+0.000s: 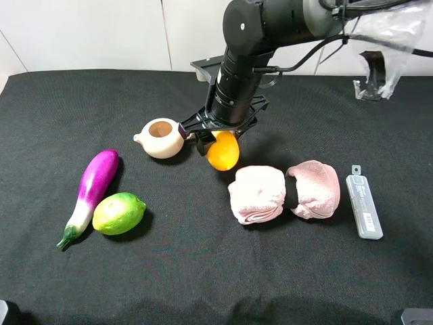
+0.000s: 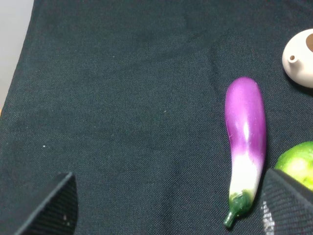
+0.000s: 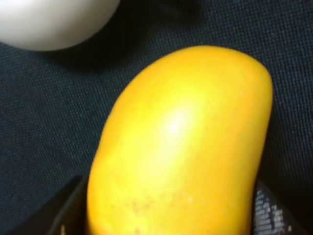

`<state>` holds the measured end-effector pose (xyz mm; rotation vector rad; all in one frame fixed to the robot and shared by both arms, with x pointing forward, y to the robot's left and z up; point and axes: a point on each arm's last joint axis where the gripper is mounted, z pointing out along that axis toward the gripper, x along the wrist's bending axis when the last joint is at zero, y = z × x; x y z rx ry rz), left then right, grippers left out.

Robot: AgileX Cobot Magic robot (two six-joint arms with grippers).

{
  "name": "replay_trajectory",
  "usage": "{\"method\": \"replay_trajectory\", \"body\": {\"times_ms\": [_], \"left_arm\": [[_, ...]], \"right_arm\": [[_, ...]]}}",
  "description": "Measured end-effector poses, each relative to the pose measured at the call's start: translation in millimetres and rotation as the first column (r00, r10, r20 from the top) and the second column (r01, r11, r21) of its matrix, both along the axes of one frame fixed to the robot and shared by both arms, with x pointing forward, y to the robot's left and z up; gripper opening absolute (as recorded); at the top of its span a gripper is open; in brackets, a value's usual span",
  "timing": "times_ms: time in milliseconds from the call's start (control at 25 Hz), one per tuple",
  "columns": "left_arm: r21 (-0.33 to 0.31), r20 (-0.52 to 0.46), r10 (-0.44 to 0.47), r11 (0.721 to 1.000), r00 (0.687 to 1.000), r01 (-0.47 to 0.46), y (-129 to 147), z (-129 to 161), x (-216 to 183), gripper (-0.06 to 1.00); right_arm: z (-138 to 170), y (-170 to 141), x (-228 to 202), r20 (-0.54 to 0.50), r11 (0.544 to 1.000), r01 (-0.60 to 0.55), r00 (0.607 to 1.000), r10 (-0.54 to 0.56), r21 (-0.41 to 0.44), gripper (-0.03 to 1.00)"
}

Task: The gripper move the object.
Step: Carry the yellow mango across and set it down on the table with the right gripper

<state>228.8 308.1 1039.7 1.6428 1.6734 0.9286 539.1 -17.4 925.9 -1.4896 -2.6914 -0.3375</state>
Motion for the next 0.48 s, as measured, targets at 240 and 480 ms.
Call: {"method": "replay_trajectory", "body": {"times_ms": [240,480], "left_arm": [[0.000,0.000,0.000,1.000,1.000,0.000,0,0,0,0.79],[0.000,0.000,0.000,1.000,1.000,0.000,0,0,0,0.79]], "right_arm": [[-10,1,1,-0.016,1.000,-0.001,1.000,0.001,-0.016,0.47],[-19,3,4,-0.025,1.000,-0.003,1.000,0.003,-0.025,0.47]]}}
